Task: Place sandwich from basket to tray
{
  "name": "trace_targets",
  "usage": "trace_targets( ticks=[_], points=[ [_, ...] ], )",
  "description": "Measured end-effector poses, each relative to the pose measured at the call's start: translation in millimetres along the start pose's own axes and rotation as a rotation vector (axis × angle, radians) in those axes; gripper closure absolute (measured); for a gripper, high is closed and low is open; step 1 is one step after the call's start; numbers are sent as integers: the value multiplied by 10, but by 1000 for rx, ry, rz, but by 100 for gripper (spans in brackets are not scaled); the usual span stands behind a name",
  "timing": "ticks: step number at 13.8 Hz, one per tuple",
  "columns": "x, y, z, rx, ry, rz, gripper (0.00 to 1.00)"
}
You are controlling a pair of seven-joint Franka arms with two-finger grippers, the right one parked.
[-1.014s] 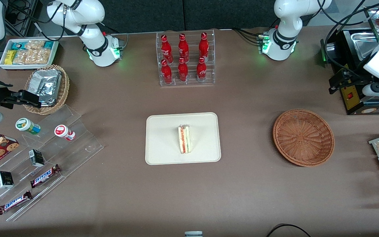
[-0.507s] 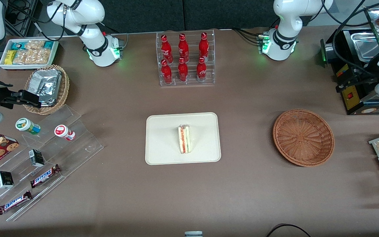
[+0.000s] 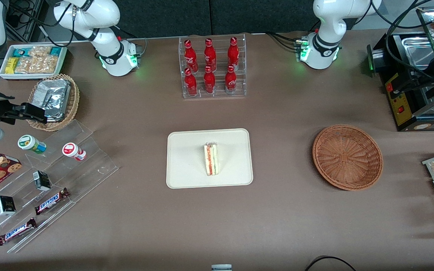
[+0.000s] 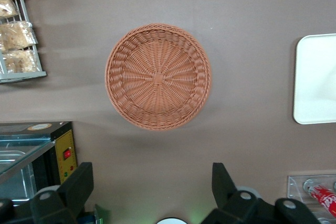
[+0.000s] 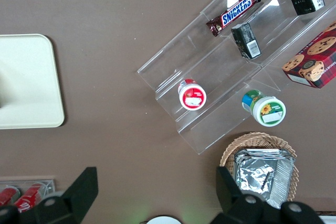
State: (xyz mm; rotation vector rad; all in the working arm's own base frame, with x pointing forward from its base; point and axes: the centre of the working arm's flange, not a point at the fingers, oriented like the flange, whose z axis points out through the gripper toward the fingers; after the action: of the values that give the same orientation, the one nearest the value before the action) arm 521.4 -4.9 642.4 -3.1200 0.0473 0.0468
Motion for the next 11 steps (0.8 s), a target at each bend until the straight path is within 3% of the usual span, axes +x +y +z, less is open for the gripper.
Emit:
trace_targets(
  ticks=[11],
  points=[
    [10, 40, 14, 4, -3, 8, 0]
  ],
)
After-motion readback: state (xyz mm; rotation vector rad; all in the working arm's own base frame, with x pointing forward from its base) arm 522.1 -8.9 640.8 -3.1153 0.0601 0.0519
